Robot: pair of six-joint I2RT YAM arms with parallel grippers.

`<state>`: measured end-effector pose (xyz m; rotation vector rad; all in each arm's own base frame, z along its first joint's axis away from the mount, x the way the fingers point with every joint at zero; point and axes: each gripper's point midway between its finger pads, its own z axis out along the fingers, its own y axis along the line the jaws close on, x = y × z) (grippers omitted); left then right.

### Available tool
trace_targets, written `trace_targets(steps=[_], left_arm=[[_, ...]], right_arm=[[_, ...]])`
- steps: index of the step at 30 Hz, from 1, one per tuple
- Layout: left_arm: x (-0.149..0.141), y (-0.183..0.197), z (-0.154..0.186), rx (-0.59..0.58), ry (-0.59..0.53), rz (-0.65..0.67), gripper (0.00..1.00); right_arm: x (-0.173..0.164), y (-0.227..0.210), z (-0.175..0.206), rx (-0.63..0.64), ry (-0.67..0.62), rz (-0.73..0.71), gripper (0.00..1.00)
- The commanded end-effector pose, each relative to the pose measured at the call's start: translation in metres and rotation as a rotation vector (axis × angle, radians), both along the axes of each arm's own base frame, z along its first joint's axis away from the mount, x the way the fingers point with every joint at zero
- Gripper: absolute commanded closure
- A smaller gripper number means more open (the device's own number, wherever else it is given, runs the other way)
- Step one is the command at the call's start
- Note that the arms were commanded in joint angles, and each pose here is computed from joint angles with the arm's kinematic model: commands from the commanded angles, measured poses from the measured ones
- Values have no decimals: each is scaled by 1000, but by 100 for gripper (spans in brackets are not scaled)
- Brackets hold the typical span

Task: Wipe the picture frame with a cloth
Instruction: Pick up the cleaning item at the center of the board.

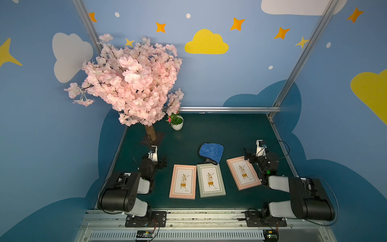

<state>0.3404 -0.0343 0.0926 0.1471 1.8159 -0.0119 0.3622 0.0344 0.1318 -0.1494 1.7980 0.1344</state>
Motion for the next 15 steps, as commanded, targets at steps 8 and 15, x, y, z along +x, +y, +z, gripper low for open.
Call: trace_targets(steps=[8, 15], left_arm=[[-16, 4, 112, -238, -146, 187, 0], [-28, -14, 104, -418, -88, 91, 0]], right_arm=[[-31, -29, 29, 216, 302, -259, 3], [-39, -38, 31, 358, 472, -360, 3]])
